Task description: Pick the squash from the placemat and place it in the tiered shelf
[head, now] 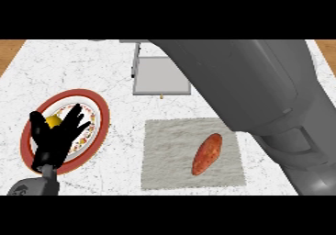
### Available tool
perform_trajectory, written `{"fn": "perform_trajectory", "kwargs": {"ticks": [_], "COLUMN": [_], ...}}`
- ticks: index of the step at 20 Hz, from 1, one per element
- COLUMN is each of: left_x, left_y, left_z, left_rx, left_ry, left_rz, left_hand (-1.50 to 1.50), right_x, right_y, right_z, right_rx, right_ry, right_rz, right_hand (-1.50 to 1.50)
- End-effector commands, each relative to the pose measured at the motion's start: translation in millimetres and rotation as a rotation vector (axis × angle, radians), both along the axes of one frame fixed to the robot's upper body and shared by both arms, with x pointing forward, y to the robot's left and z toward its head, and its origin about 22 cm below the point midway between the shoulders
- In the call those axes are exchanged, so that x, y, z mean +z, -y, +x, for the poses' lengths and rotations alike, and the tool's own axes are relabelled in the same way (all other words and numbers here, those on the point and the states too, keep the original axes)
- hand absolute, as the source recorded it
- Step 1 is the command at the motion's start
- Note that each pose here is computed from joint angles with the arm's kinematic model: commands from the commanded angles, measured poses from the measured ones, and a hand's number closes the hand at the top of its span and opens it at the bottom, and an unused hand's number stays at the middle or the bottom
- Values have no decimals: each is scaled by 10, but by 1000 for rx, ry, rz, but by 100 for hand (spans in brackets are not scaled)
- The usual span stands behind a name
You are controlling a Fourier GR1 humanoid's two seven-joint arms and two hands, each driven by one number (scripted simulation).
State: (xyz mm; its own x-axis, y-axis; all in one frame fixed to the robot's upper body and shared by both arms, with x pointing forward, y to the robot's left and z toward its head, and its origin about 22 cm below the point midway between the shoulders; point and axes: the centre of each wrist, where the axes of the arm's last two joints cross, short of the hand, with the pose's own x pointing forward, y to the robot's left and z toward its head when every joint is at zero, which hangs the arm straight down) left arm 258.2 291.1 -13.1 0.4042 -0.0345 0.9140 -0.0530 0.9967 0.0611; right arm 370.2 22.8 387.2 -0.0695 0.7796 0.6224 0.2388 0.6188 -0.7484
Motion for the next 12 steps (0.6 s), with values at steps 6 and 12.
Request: {"fn": "perform_trajectory", "kwargs": {"ticks": [6,12], "left_x": [-40,-117], "left_y": [67,82], "left_z": [46,22], "left_rx": [2,-3], "left_ry": [-15,-16], "left_rz": [-10,-5], "left_hand": [0,0], "right_x": [-184,-435], "right_y": [303,343], "right_z": [470,637], "right_rx": [33,6], "right_ry": [-47,-24], "right_rz": [-85,-85], "right_hand": [150,150]}}
